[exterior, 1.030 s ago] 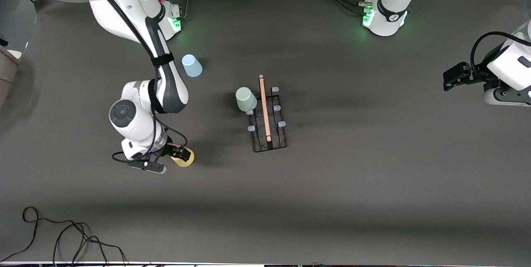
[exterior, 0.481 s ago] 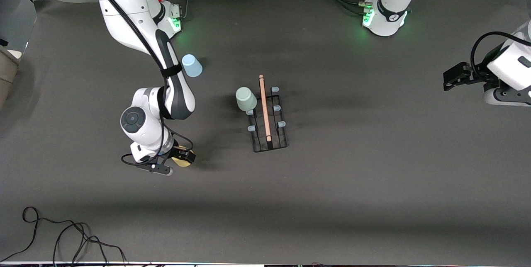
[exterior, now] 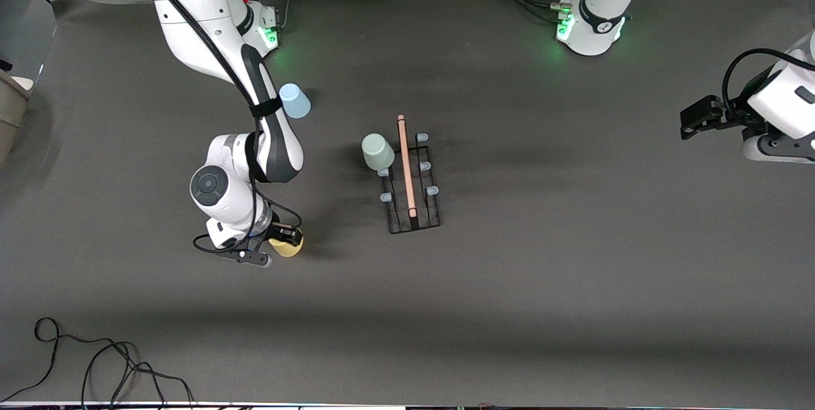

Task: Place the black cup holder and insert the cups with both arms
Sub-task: 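Carry the yellow cup to the rack and lower it onto a peg, then open the right gripper and lift it away from the yellow cup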

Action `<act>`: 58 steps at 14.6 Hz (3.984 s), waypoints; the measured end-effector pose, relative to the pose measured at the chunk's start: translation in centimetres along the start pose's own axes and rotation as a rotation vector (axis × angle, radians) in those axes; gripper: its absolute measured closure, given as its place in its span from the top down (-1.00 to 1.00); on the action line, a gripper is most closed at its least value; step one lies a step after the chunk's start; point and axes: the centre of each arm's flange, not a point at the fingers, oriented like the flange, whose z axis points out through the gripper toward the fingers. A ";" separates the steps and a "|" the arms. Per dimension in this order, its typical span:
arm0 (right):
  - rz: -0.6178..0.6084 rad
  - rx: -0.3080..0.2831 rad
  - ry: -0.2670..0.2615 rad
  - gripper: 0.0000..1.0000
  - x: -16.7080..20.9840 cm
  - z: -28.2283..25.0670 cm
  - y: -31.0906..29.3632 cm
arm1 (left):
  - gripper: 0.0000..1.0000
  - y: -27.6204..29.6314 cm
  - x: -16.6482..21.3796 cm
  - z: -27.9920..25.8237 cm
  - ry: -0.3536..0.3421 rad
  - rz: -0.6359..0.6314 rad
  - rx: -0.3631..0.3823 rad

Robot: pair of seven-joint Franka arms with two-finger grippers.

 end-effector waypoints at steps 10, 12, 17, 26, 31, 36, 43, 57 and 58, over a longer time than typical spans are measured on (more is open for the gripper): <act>0.190 0.198 -0.048 0.37 -1.4 -16.9 -7.7 | 1.00 -0.1 0.0 0.0 0.000 -0.001 0.000; 0.220 0.180 -0.034 0.37 -3.7 -17.9 -11.6 | 1.00 -0.1 0.0 0.0 0.001 -0.001 0.000; 0.307 0.146 -0.009 0.37 -8.5 -18.5 -18.0 | 1.00 0.0 0.0 -0.1 0.003 -0.001 0.000; 0.319 0.084 -0.014 0.37 -12.1 -13.4 -21.7 | 1.00 0.0 0.0 -0.1 0.003 -0.001 0.000; 0.307 0.075 0.001 0.37 -12.6 -11.6 -22.4 | 1.00 0.0 0.0 -0.1 0.003 -0.001 -0.001; 0.298 0.055 0.015 0.68 -13.0 -9.2 -22.9 | 1.00 0.0 0.0 -0.1 0.003 -0.001 -0.001; 0.230 -0.033 -0.056 0.86 -8.5 -14.1 -20.6 | 1.00 0.0 0.0 -0.1 0.003 -0.001 -0.001; -0.099 -0.138 -0.240 0.87 3.1 -35.4 10.0 | 1.00 0.0 0.0 -0.2 0.005 -0.001 -0.001; -0.114 -0.155 -0.238 0.87 3.3 -35.6 10.7 | 1.00 0.0 0.0 -0.2 0.005 -0.001 -0.001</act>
